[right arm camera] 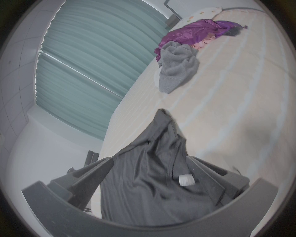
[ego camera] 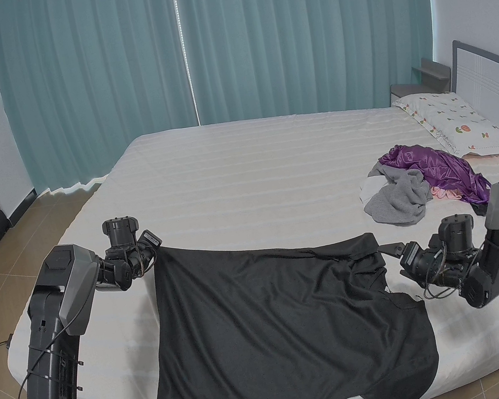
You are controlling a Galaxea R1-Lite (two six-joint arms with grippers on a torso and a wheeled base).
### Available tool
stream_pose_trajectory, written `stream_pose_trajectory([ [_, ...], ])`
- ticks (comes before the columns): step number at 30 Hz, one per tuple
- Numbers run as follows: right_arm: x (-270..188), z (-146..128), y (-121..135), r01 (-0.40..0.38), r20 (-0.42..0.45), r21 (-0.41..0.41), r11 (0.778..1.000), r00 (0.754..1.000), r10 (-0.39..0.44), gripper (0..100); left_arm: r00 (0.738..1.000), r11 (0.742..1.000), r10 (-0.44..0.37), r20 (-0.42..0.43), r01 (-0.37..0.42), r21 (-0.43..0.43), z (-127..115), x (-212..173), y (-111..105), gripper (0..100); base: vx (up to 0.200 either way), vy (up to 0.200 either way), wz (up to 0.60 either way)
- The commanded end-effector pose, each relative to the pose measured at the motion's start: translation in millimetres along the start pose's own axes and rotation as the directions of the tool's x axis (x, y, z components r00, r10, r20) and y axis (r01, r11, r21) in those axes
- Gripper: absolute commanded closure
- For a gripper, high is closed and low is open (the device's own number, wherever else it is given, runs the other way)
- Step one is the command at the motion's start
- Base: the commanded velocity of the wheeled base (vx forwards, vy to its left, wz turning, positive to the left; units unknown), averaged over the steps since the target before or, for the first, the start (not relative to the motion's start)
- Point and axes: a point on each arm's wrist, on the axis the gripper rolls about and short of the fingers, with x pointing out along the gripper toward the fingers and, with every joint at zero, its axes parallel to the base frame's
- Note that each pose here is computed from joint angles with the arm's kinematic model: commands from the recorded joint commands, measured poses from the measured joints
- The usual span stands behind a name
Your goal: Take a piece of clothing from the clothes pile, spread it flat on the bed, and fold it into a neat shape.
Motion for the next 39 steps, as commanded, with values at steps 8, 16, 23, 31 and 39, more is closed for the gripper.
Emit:
stream_pose_trajectory([
  [8, 104.5, 4.1, -11.2, 0.107, 0.010, -0.127, 0.986, 0.994, -0.106, 0, 0.988, 0.998, -0.057, 0.145, 0.062, -0.030, 15.9, 3.5, 7.0, 100, 0.000, 0.000, 0.00],
  [16, 130.4, 8.4, -6.4, 0.109, 0.045, -0.137, 0.985, 0.994, -0.104, 0, 0.979, 0.999, -0.013, 0.203, 0.022, -0.044, 26.7, 2.6, 15.6, 100, 0.000, 0.000, 0.00],
  [23, 137.5, 16.1, -1.4, 0.075, 0.050, -0.140, 0.987, 0.996, -0.068, 0, 0.975, 0.999, 0.011, 0.222, 0.000, -0.050, 30.0, 2.5, 20.2, 100, 0.000, 0.000, 0.00],
  [31, 143.1, 20.8, 1.6, 0.077, 0.050, -0.140, 0.987, 0.996, -0.070, 0, 0.978, 0.999, 0.014, 0.209, -0.004, -0.048, 27.3, 1.9, 19.2, 100, 0.000, 0.000, 0.00],
  [39, 139.9, 31.8, 1.1, 0.075, 0.079, -0.130, 0.989, 0.995, -0.065, 100, 0.984, 0.999, 0.009, 0.175, -0.001, -0.044, 19.1, 0.9, 16.2, 100, 0.000, 0.000, 0.00],
])
